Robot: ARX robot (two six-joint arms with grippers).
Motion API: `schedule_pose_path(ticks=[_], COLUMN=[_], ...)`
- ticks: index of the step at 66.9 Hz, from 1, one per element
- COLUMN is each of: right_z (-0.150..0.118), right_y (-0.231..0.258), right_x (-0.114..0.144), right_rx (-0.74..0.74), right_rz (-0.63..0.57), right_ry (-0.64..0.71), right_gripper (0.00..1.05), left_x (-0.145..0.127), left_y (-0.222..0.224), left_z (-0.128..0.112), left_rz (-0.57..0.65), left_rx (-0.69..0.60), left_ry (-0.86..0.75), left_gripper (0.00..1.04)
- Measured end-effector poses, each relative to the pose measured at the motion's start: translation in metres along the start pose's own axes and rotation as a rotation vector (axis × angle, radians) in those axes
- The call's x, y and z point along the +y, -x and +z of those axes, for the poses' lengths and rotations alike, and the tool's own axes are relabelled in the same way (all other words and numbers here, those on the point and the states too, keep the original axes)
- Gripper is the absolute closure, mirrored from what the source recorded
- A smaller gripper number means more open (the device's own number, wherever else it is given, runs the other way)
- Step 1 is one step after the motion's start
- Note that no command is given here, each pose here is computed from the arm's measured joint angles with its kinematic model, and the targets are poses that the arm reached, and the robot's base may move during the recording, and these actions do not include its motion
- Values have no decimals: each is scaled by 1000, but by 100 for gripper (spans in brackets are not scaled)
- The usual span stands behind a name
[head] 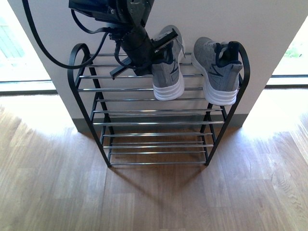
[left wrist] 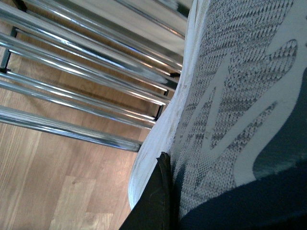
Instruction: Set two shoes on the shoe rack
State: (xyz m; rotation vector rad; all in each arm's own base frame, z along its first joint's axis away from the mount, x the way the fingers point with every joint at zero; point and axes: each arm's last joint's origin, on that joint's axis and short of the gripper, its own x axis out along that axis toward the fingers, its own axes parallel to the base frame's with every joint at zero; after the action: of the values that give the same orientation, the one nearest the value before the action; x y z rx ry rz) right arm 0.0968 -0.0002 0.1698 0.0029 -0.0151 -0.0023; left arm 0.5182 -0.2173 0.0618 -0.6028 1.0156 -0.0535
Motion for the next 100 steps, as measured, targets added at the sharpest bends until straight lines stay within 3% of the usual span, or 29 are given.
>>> schedule_pose_path(ticks=[23, 43, 57, 62, 80, 100], right_z=[0, 0, 0, 0, 0, 0], right_y=[0, 0, 0, 0, 0, 0], right_x=[0, 0, 0, 0, 0, 0], right_rx=[0, 0, 0, 0, 0, 0], right_rz=[0, 0, 0, 0, 0, 0], right_ry=[0, 0, 0, 0, 0, 0], right_gripper=[9, 9, 9, 9, 9, 9], left_x=[-22, -27, -34, -31, 24, 119], left_y=[-12, -1, 70, 99, 211, 322], left_z=[7, 6, 21, 23, 2, -73], left_rz=[17, 7, 18, 17, 194, 510], left_rx=[58, -48, -274, -355, -640, -783], left_ry=[-101, -144, -160, -151, -136, -75], left_gripper=[103, 51, 12, 9, 9, 9])
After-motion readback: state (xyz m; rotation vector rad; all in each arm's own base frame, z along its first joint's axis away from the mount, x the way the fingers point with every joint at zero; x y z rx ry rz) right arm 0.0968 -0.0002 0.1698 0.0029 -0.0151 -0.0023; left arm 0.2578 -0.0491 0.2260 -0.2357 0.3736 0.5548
